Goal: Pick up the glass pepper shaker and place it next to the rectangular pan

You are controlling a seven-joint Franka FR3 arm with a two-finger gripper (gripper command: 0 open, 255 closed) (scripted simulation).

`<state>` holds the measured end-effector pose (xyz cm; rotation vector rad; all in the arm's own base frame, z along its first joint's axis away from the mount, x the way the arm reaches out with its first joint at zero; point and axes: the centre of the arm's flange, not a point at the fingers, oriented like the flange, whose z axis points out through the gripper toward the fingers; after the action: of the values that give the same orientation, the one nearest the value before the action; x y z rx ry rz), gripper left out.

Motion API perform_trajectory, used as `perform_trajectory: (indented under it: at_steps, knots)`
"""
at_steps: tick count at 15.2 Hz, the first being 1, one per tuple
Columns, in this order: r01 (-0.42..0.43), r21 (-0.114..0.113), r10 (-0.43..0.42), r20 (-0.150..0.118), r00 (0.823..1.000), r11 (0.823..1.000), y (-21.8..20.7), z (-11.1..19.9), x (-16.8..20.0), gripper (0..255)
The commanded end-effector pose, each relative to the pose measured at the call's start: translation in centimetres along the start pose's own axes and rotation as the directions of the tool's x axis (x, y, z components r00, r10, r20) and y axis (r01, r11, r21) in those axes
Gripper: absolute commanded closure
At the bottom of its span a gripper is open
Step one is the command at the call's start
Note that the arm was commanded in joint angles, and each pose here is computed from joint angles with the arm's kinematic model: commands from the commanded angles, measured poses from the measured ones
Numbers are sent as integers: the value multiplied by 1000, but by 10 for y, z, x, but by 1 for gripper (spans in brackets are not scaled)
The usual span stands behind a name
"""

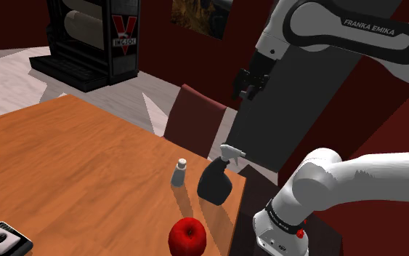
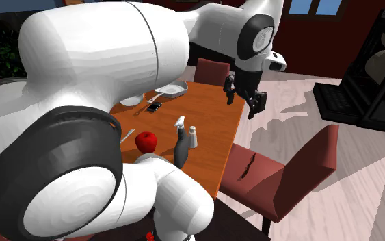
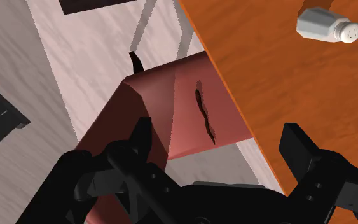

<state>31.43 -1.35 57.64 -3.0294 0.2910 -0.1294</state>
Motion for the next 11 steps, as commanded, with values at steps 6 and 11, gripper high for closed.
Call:
perform_trajectory:
  at_steps: [6,11]
  knots:
    - [33,-5,-32,55,998,999,-49,46,4,0]
    - [66,-8,-64,111,992,998,-97,92,4,0]
